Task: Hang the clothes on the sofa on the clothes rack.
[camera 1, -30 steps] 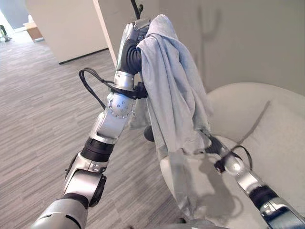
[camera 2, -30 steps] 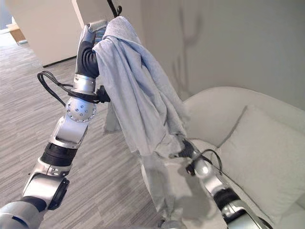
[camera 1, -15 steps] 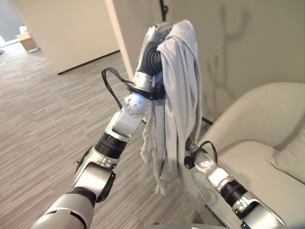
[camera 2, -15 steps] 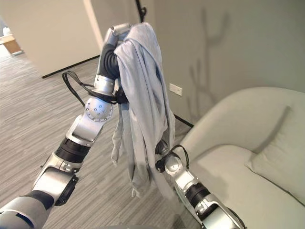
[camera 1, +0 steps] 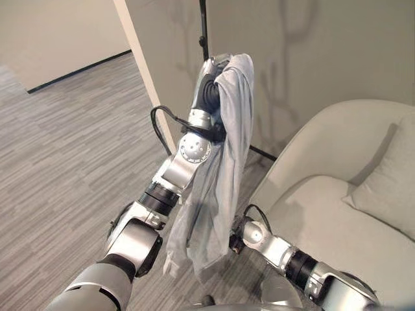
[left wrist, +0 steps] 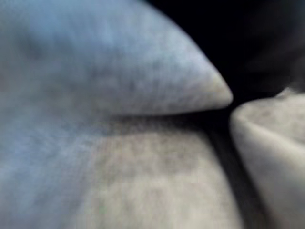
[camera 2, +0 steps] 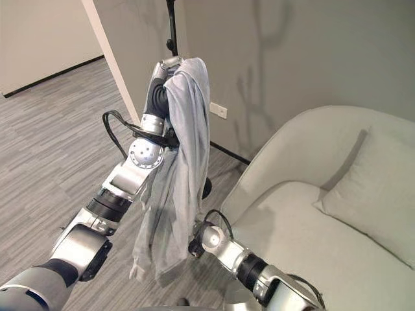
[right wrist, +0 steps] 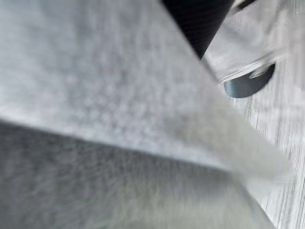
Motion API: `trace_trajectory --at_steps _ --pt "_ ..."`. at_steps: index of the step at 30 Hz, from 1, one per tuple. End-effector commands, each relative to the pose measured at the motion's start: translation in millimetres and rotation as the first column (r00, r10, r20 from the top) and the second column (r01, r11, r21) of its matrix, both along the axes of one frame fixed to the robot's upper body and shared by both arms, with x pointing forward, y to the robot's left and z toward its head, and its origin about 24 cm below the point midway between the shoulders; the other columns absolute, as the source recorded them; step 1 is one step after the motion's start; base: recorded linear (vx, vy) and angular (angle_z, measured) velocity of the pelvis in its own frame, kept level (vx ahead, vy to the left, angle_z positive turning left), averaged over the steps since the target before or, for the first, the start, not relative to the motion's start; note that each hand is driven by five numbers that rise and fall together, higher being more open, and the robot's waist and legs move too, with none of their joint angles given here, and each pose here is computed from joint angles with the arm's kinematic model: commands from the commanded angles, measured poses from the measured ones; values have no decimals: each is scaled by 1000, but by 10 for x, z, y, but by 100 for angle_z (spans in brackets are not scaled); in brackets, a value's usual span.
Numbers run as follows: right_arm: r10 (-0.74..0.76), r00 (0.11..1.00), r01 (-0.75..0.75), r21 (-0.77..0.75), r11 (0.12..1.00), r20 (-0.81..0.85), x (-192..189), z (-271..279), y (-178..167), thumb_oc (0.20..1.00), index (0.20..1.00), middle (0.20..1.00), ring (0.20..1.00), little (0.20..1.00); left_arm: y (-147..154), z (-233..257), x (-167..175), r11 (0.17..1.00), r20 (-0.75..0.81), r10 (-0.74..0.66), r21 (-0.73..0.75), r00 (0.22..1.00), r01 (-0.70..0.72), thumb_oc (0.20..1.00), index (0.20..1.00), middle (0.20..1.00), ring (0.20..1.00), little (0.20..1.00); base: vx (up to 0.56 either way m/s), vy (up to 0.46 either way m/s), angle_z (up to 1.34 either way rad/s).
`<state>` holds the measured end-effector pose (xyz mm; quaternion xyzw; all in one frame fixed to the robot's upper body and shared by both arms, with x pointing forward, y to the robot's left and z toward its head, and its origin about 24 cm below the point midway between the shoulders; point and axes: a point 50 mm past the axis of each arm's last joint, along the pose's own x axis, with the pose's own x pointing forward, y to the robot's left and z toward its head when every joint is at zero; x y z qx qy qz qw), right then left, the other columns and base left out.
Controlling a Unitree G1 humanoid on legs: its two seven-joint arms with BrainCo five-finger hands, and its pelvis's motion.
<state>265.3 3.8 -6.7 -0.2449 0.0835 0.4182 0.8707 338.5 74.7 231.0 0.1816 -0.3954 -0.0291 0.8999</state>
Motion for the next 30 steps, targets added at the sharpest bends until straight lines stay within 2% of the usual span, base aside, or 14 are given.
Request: trace_trajectory --at_steps 1,5,6,8,13,16,18,22,26,30 --pt "75 997 -77 53 996 35 -39 137 304 200 200 200 200 200 -286 567 -106 992 193 -105 -53 975 118 200 200 200 200 200 64 25 94" --pt "75 997 -77 53 996 36 -38 138 305 200 200 200 200 200 -285 568 -106 992 194 -105 -52 975 117 200 200 200 200 200 26 8 38" --pt "59 997 -59 8 998 40 -1 80 243 200 200 200 200 200 -398 596 -136 988 197 -146 -30 970 154 200 200 200 200 200 473 -31 -44" --pt "62 997 -58 -72 996 53 46 -18 126 200 200 200 200 200 -359 620 -189 989 225 -151 27 963 149 200 200 200 200 200 502 -86 -33" --pt "19 1000 -17 -87 996 24 31 -127 -48 200 200 200 200 200 -247 623 -149 995 229 -99 40 968 93 200 200 200 200 200 245 -74 -29" --pt "-194 981 194 -145 970 14 168 -293 -579 200 200 200 200 200 -123 660 -138 997 247 -47 75 968 29 200 200 200 200 200 319 -147 8" --pt "-394 919 389 -177 904 3 224 -407 -993 200 200 200 200 200 22 687 -172 998 272 8 51 962 -23 200 200 200 200 200 286 -153 41" --pt "-626 780 617 -164 770 -5 240 -440 -1520 200 200 200 200 200 221 620 -157 994 260 92 28 961 -103 200 200 200 200 200 284 -32 27" --pt "-693 720 691 -149 707 50 175 -371 -1880 200 200 200 200 200 372 606 -145 987 257 146 30 955 -158 200 200 200 200 200 357 165 14" --pt "-665 745 664 -159 731 55 140 -383 -1840 200 200 200 200 200 430 563 -104 982 236 165 48 958 -181 200 200 200 200 200 330 163 -17"
